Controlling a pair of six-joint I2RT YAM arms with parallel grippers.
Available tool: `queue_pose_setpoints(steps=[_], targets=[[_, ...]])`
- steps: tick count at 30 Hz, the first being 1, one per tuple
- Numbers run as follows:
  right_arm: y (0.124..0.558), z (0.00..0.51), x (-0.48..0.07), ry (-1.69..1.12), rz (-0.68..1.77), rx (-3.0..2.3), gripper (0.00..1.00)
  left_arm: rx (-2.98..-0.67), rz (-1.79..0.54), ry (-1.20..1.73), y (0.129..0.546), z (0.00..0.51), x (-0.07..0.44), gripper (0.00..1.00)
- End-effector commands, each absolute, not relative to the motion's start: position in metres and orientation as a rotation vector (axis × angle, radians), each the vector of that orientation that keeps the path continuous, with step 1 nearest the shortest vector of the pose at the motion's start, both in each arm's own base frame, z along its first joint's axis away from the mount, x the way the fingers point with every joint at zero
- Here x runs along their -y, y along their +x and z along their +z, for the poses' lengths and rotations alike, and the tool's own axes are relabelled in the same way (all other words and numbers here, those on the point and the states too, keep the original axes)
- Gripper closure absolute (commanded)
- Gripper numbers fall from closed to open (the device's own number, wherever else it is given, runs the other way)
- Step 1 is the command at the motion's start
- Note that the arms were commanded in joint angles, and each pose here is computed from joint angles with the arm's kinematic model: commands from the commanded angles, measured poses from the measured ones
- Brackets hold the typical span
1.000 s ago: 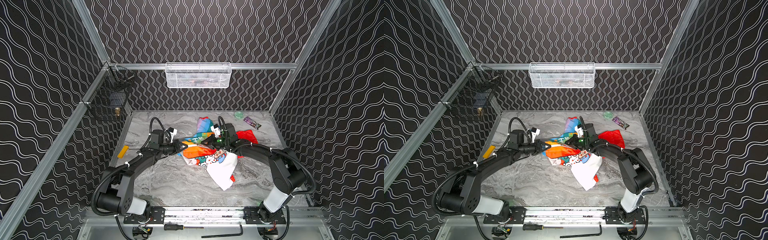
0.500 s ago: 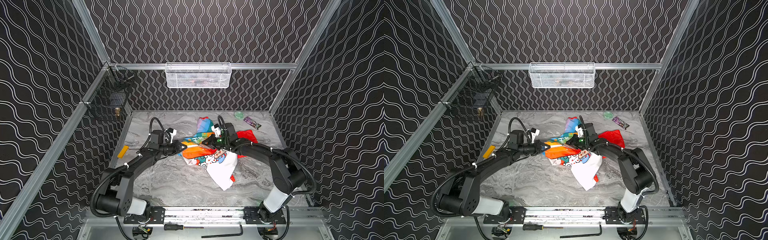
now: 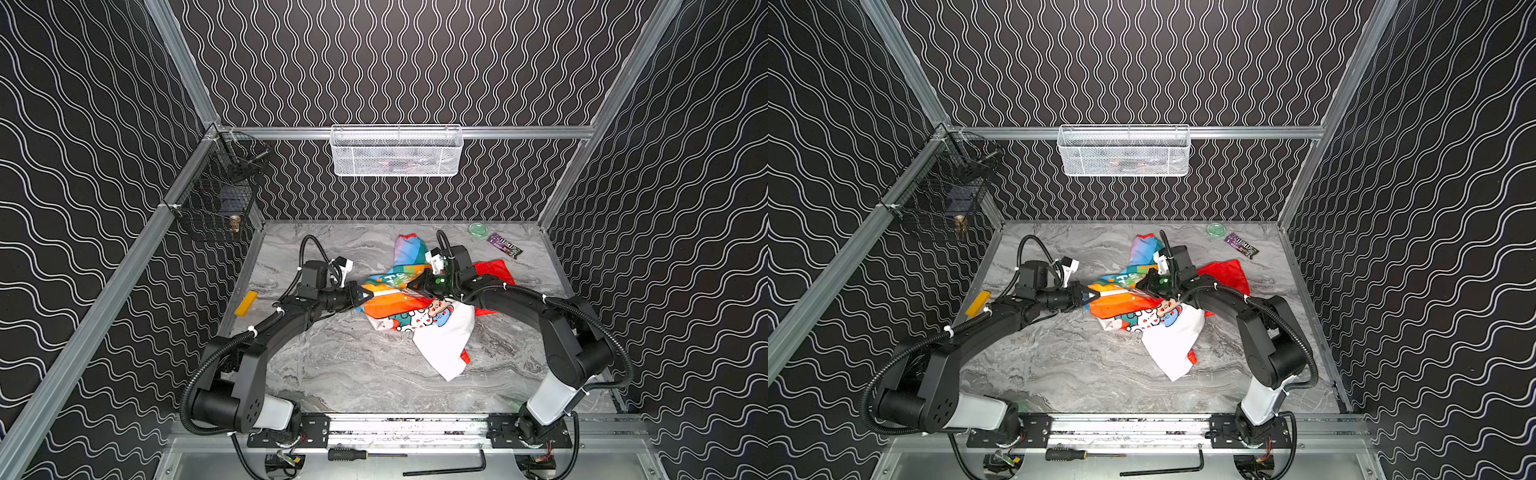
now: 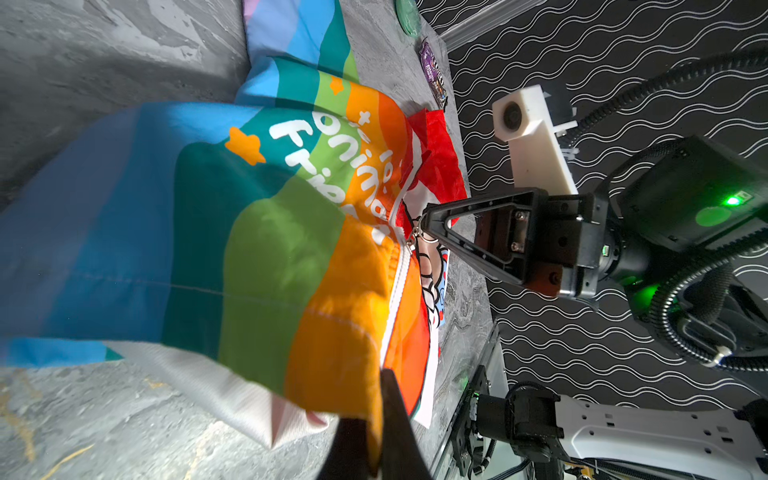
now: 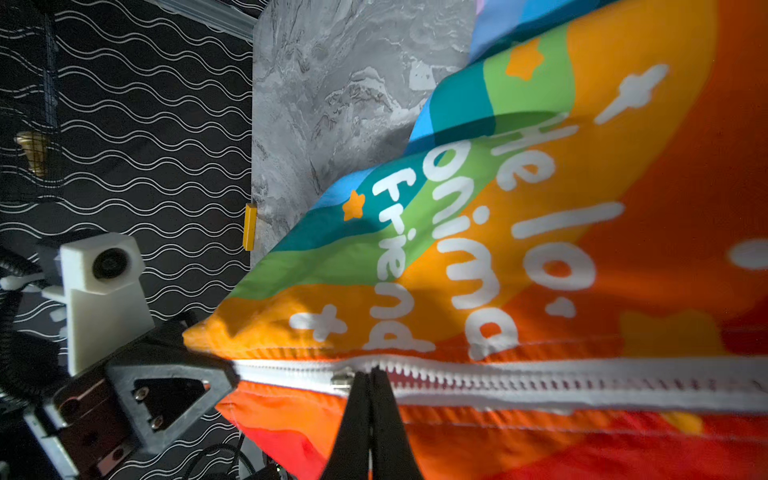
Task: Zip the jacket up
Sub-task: 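Pull the slider along the zipper with the right gripper while the left holds the bottom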
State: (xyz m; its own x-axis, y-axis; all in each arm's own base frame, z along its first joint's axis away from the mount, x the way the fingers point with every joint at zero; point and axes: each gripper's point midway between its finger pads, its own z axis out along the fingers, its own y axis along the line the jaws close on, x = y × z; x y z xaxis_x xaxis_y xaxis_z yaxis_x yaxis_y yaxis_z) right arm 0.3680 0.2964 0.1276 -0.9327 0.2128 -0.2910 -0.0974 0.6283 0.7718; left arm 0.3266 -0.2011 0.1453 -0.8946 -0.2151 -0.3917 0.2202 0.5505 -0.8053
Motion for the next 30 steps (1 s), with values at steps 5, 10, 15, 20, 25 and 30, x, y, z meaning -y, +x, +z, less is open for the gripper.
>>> queue_pose_setpoints(steps=[5,10,15,20,25,30], targets=[[0.375,0.129,-0.284,0.101,1.137,-2.487,1.0,-2.328,-1.28,0.033,0.326,0.149,0.199,1.0],[0.375,0.128,-0.279,0.11,1.124,-2.488,1.0,-2.328,-1.281,0.028,0.327,0.149,0.199,1.0],[0.377,0.126,-0.271,0.124,1.104,-2.492,1.0,-2.331,-1.278,0.03,0.327,0.149,0.199,1.0],[0.378,0.125,-0.262,0.14,1.084,-2.494,1.0,-2.336,-1.274,0.028,0.327,0.148,0.199,1.0],[0.382,0.125,-0.248,0.172,1.068,-2.488,1.0,-2.333,-1.276,0.032,0.327,0.149,0.199,1.0],[0.382,0.123,-0.241,0.184,1.057,-2.49,1.0,-2.334,-1.277,0.031,0.327,0.148,0.199,1.0]])
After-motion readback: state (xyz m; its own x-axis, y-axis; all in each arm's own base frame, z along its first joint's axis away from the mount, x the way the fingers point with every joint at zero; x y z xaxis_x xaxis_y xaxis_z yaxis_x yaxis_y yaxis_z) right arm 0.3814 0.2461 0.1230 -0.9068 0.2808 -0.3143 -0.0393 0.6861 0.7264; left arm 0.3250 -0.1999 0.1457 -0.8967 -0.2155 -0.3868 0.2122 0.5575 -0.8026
